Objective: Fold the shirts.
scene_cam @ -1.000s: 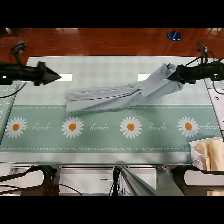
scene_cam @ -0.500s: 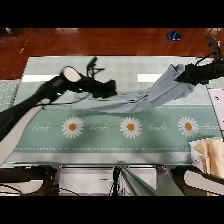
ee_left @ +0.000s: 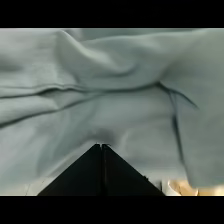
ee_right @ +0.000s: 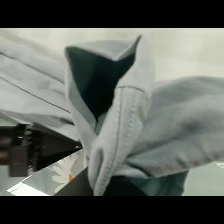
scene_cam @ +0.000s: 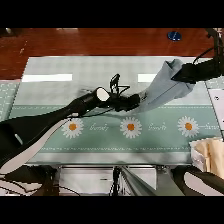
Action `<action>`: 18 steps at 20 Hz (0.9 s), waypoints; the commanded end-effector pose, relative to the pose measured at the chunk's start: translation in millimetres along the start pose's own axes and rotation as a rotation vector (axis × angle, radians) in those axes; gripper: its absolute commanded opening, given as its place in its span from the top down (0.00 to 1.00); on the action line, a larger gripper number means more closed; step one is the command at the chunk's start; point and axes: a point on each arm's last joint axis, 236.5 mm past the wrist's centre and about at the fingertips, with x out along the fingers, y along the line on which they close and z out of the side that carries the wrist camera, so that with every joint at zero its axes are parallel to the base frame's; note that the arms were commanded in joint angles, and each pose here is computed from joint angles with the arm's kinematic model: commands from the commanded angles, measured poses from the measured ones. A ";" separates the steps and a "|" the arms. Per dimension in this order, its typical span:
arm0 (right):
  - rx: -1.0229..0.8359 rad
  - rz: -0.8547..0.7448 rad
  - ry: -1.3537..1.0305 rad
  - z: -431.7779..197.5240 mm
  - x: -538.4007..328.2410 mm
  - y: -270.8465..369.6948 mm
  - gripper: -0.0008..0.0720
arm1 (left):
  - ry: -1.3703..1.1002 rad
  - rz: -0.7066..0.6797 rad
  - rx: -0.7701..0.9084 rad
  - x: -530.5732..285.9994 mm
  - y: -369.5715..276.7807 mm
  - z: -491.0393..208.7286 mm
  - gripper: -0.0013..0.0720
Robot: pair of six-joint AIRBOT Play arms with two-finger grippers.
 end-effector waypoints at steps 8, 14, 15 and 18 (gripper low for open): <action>-0.069 0.028 -0.056 -6.9 -25.4 53.1 0.95 | 0.090 -0.106 -0.022 39.7 -32.4 -16.6 0.95; -0.044 -0.001 -0.062 -0.8 -9.4 58.2 0.95 | 0.067 0.057 0.319 -160.7 14.8 81.4 0.95; -0.042 0.001 -0.061 1.9 1.2 63.6 0.95 | -0.012 0.099 0.353 -214.2 21.9 102.8 0.95; -0.046 0.017 -0.024 3.7 49.9 87.9 0.95 | -0.312 0.171 0.370 -380.9 27.5 131.5 0.95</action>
